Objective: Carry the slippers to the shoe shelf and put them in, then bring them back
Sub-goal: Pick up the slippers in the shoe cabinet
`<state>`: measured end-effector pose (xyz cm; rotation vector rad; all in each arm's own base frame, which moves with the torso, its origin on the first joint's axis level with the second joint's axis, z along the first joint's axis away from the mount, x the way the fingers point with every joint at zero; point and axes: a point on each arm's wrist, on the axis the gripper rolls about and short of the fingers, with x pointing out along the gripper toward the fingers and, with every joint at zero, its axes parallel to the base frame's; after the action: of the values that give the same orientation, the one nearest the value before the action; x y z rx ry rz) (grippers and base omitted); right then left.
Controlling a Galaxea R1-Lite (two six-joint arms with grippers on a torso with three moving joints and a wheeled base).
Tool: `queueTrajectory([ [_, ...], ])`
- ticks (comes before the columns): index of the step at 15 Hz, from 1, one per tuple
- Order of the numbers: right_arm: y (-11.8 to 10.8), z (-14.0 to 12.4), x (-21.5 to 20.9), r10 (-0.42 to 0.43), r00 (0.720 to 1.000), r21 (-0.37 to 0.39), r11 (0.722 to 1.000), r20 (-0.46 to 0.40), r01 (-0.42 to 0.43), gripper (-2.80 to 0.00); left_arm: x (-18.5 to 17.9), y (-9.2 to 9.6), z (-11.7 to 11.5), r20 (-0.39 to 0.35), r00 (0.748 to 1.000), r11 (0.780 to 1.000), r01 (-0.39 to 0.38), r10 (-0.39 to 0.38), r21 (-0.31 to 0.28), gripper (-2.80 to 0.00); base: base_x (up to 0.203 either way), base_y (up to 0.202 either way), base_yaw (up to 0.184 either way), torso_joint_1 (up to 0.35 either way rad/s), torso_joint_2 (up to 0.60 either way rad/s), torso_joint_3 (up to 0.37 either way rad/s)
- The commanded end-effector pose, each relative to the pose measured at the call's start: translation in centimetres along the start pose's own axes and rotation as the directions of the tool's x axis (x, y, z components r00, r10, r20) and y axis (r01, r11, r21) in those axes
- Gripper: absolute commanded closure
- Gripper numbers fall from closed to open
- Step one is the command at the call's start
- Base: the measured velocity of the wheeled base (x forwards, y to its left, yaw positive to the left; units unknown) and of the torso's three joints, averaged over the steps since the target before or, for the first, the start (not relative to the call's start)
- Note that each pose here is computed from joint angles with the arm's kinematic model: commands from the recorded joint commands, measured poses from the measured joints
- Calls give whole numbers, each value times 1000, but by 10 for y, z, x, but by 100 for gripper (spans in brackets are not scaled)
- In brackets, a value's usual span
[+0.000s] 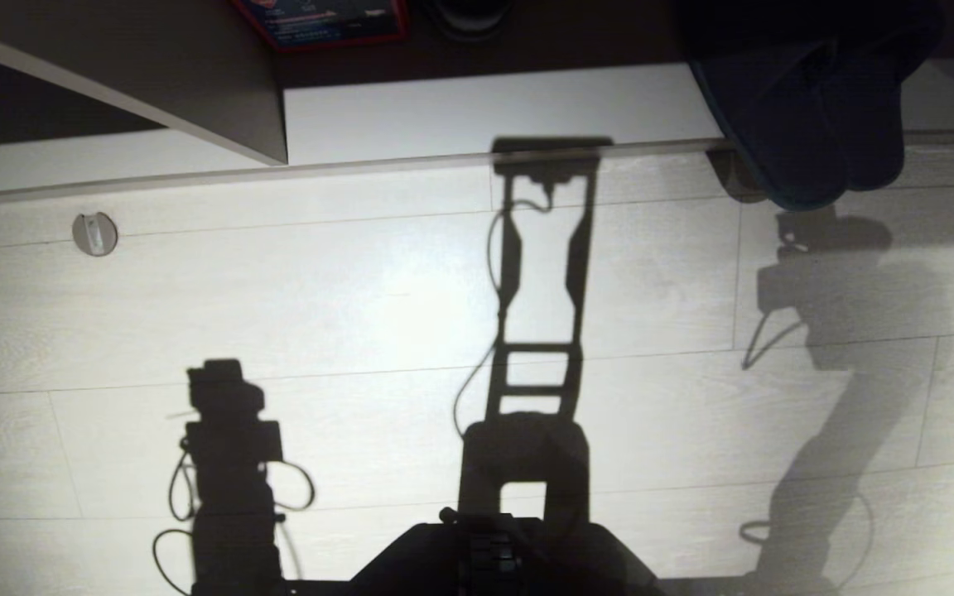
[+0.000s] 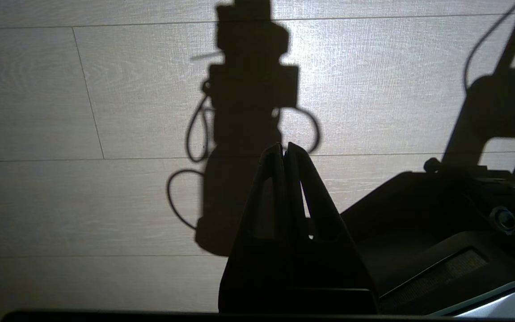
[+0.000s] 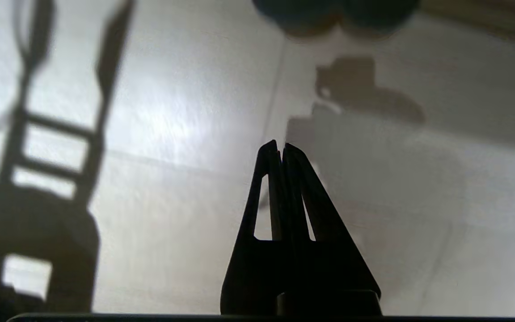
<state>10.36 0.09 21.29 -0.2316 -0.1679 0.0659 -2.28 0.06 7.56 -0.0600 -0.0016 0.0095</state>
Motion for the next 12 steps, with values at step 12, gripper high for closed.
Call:
queueTrajectory([
  [12, 18, -56, -60, -7, 993, 16, 1000, -119, 9, 0, 0, 0, 0, 0, 1000, 1000, -1, 1, -1, 0, 0, 0, 0, 0, 0, 0],
])
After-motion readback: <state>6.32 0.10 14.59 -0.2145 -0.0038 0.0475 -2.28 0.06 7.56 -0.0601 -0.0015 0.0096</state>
